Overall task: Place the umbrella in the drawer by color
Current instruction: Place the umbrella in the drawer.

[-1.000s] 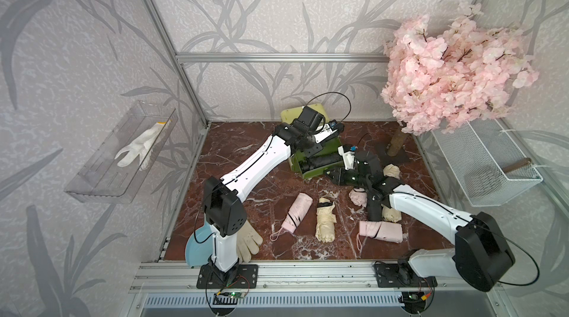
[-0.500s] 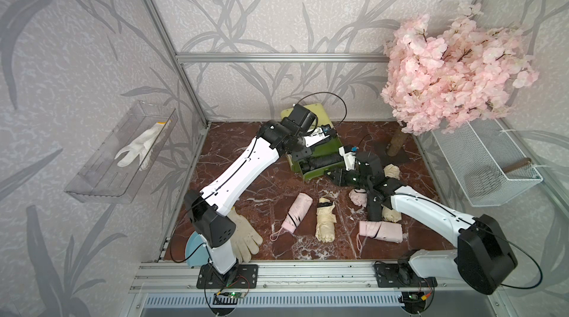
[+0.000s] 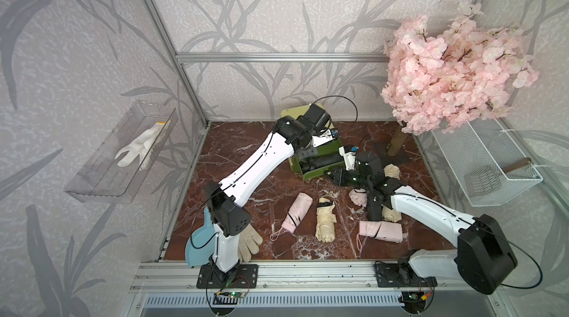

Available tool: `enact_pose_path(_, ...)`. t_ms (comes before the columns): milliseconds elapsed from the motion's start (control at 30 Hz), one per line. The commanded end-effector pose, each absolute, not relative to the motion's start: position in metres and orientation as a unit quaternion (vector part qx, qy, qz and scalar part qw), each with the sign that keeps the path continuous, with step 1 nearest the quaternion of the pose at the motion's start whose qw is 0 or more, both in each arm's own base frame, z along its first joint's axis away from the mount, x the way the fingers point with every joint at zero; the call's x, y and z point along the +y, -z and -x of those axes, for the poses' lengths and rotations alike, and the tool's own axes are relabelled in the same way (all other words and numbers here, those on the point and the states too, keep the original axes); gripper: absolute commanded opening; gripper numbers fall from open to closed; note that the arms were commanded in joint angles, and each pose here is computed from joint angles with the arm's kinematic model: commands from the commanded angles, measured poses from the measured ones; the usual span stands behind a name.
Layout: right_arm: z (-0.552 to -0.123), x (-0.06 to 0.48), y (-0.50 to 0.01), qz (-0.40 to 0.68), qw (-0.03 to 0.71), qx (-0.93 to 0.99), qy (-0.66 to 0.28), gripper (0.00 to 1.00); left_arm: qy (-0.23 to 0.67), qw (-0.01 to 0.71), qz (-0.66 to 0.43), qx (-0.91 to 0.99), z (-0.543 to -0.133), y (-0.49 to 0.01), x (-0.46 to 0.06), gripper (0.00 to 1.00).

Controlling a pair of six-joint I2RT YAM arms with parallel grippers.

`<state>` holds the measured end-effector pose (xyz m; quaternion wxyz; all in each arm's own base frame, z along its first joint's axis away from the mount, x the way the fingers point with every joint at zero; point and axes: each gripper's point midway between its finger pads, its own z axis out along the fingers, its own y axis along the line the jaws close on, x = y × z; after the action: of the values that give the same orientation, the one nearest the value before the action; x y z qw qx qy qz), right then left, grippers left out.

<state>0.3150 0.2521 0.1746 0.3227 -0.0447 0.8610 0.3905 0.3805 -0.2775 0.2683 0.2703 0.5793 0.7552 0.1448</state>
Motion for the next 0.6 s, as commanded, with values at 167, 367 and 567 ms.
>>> enact_pose_path(167,-0.316,0.248,-0.177,0.034,0.326,0.861,-0.389,0.09,-0.153,0.276,-0.559,0.766,-0.394,-0.267,-0.29,0.06)
enact_pose_path(367,-0.316,0.248,-0.178,0.034,0.326,0.859,-0.392,0.09,-0.162,0.271,-0.542,0.779,-0.399,-0.26,-0.287,0.35)
enact_pose_path(567,-0.315,0.249,-0.179,0.035,0.325,0.859,-0.395,0.09,-0.146,0.288,-0.518,0.792,-0.405,-0.262,-0.287,0.52)
